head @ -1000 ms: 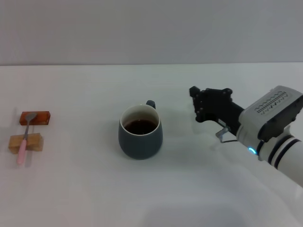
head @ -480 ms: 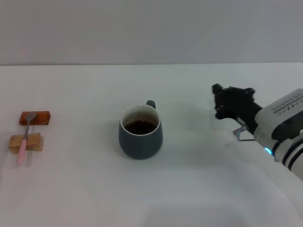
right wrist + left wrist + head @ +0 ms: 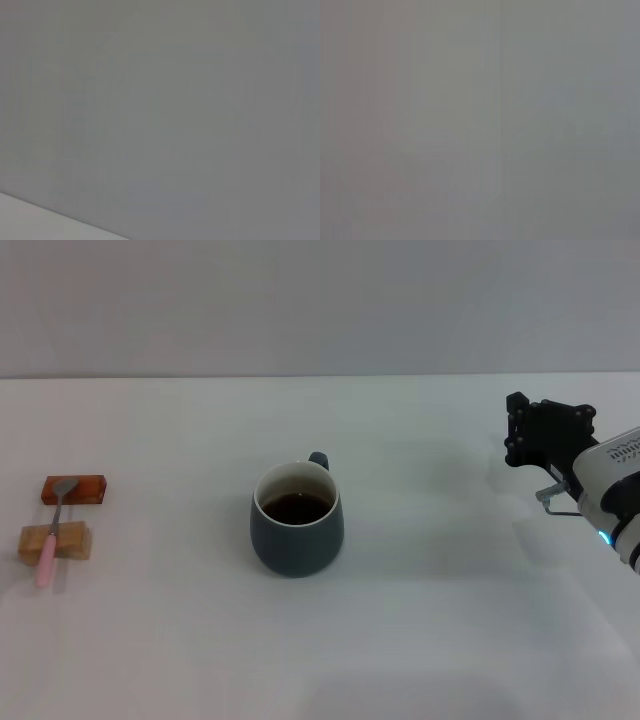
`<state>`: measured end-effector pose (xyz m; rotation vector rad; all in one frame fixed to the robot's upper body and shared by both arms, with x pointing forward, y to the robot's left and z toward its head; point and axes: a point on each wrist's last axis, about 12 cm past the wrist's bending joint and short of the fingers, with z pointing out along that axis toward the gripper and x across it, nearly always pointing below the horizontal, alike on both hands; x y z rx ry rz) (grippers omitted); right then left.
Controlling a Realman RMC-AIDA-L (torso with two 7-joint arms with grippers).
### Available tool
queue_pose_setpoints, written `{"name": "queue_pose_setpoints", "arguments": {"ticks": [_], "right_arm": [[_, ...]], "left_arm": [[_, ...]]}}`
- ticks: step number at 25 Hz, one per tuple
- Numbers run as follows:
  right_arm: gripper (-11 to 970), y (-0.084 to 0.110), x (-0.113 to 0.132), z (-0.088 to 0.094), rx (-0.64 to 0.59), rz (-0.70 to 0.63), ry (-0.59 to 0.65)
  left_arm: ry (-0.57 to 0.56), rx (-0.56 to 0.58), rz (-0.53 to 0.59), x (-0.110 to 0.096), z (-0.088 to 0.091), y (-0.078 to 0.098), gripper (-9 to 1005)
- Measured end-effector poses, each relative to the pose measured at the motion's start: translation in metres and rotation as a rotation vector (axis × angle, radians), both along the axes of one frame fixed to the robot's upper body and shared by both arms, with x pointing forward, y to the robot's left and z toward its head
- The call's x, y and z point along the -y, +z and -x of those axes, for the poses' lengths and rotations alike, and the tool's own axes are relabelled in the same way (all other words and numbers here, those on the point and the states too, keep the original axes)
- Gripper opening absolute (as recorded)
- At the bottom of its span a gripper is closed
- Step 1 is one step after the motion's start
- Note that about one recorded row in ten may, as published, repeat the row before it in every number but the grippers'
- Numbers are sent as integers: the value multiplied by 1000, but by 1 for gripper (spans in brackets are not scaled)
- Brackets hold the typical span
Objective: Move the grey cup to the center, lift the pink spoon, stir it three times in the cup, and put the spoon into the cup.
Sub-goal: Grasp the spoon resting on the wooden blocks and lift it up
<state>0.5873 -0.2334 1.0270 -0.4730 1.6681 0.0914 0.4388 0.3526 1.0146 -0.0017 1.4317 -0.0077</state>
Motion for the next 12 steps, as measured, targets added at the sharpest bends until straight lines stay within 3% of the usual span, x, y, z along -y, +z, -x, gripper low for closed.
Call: {"name": "queue_pose_setpoints", "arguments": {"ticks": [7, 12], "right_arm": [[5, 2, 0, -4, 0, 10, 0], [4, 4, 1, -7, 0, 21, -1]], "left_arm": [[7, -16, 11, 1, 17, -5, 722], [-21, -9, 37, 12, 25, -6, 720]]}}
